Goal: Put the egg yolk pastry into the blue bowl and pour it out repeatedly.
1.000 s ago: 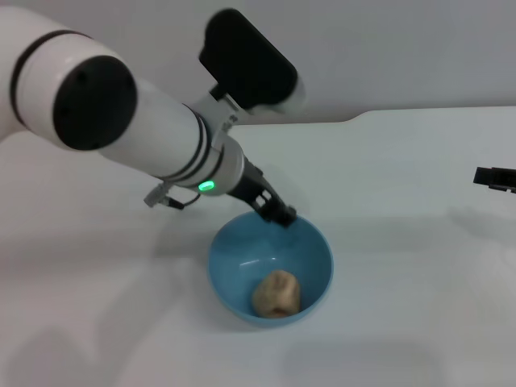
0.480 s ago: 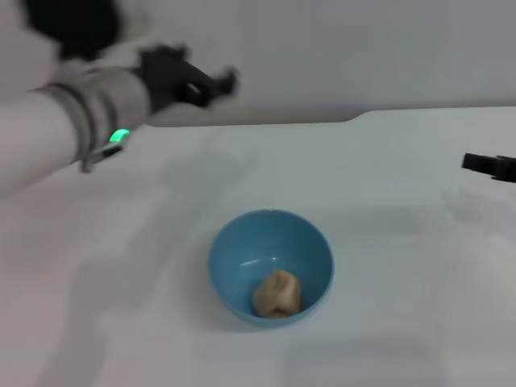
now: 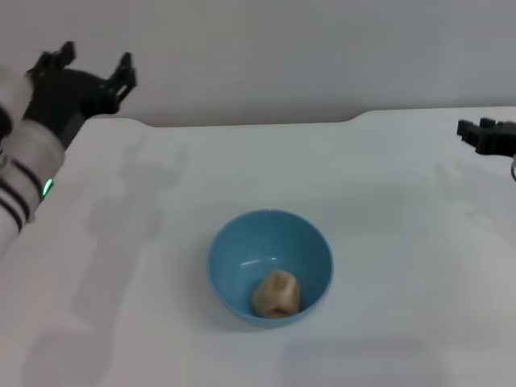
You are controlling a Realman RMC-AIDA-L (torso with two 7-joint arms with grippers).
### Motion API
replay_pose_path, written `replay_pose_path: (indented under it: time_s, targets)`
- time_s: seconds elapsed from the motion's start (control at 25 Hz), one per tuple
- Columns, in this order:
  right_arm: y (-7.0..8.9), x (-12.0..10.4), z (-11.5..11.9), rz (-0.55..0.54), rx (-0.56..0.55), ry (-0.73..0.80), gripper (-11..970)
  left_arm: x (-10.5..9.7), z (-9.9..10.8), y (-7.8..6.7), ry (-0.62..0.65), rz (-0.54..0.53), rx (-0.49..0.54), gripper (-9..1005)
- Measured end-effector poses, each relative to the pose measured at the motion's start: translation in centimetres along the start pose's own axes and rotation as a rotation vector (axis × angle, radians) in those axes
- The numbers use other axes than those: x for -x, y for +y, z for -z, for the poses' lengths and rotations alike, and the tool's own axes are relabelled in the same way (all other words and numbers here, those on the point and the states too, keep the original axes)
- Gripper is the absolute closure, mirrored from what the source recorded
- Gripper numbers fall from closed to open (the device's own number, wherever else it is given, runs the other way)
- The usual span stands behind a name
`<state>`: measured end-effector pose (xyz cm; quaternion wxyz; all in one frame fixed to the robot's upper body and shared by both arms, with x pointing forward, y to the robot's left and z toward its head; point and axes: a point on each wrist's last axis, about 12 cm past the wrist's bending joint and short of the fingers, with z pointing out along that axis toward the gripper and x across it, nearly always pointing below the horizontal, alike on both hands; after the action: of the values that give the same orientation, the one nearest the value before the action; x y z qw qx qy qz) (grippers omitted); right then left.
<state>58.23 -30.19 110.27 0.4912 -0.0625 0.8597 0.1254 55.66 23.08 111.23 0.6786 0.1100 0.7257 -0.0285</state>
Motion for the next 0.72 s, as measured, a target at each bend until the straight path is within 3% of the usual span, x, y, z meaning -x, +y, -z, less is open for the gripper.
replay_pose_path:
  time_s: [0.4, 0.72]
  targets:
    - [2.3, -0.5, -1.6, 0.226, -0.184, -0.16, 658, -4.8, 2.0, 2.4, -0.077, 0.143, 0.13, 240]
    - [4.3, -5.2, -1.7, 0.365, -0.375, -0.376, 658, -6.8, 4.5, 3.2, -0.224, 0.099, 0.129, 245]
